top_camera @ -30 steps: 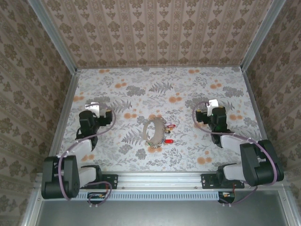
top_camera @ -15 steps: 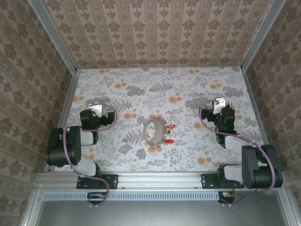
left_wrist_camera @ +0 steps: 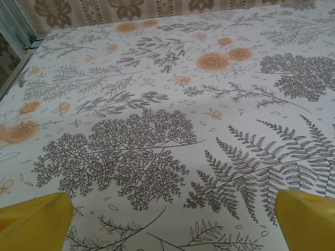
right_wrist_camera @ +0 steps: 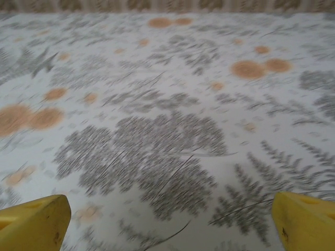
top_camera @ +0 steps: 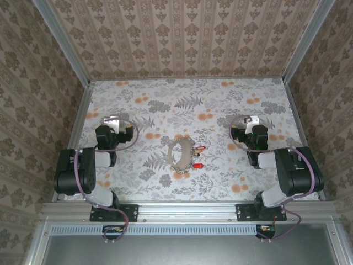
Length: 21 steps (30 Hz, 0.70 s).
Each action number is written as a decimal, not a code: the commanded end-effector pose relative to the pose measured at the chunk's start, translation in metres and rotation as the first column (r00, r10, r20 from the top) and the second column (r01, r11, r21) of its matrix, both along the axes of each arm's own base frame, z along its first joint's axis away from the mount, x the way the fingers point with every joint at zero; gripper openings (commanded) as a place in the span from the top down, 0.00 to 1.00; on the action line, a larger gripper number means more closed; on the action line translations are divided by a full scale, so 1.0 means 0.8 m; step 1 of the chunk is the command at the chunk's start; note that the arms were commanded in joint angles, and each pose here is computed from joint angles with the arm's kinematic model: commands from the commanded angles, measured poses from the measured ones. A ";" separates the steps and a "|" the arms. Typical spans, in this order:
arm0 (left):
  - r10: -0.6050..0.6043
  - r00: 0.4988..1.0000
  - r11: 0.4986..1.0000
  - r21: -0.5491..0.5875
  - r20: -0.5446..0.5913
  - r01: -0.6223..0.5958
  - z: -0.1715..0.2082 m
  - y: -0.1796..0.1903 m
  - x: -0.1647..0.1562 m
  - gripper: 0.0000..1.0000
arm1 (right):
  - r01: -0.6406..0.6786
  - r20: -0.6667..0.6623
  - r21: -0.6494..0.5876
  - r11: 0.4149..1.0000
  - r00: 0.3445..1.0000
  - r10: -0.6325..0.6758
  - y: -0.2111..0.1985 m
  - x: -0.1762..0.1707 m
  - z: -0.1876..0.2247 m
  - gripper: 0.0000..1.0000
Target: Put the keys on the keyring
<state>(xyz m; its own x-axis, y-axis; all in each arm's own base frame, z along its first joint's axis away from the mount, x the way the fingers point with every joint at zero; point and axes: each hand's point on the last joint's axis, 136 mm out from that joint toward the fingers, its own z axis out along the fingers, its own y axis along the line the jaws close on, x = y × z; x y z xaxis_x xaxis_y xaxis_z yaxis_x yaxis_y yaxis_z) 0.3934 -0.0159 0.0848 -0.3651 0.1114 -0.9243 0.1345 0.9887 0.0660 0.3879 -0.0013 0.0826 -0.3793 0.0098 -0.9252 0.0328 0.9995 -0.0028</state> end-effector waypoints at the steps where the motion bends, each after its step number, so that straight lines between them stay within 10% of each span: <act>1: -0.058 0.998 0.998 -0.012 0.039 0.059 0.014 -0.011 0.003 0.00 | 0.162 0.061 -0.012 0.987 0.985 -0.161 -0.028 0.009 0.021 0.00; 21: 0.076 0.997 0.997 0.019 0.022 -0.077 0.012 0.012 0.008 0.00 | 0.163 0.064 -0.012 0.987 0.985 -0.162 -0.027 0.008 0.022 0.00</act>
<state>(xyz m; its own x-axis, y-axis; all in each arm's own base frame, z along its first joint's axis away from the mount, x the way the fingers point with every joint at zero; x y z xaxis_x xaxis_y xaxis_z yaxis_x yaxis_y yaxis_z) 0.3938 -0.0073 0.0838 -0.3753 0.1084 -0.9205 0.0724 0.9935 0.0875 0.3894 -0.0214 0.0900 -0.3523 0.0395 -0.9350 0.1756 0.9842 -0.0246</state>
